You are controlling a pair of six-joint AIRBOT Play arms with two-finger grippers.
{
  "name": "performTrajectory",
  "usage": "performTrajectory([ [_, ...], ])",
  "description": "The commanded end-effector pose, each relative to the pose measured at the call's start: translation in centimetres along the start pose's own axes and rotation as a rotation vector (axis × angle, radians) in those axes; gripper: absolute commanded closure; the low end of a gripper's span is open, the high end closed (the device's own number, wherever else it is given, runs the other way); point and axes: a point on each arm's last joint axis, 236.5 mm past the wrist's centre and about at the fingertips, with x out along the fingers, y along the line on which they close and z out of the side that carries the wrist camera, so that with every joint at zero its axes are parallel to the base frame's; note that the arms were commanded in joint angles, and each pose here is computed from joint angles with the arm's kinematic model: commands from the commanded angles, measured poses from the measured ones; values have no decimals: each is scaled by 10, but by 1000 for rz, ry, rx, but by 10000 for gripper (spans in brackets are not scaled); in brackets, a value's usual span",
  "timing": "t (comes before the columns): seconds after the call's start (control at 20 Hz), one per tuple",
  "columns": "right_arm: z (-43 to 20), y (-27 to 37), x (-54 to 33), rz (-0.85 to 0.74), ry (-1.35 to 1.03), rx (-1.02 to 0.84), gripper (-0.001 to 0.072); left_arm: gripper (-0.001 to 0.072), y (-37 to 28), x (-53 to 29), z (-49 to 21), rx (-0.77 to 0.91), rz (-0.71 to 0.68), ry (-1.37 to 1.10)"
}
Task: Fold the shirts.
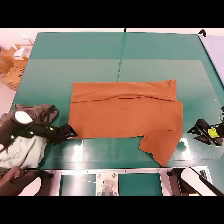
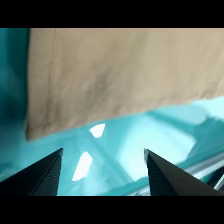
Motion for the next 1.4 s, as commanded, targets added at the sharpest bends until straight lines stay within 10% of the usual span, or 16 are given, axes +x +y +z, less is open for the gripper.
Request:
performTrajectory([
  [0.0,18,5,0,37,-113,43,189,125,7,19,-3,-96,-55,-69],
  [0.35,41,11,0,70,-197,83,168,128,-26,36,42,-68,-71,-335],
  [0.45,40,9,5,69,-179,88,168,356,-30,35,51,-62,-66,-388],
  [0.5,40,9,7,68,-170,91,168,356,-30,35,52,-60,-65,-396],
  [0.6,37,13,11,90,-144,111,168,679,-30,34,54,-44,-61,-403],
  [1.35,-68,0,76,69,179,208,168,682,-34,40,39,26,-61,-333],
])
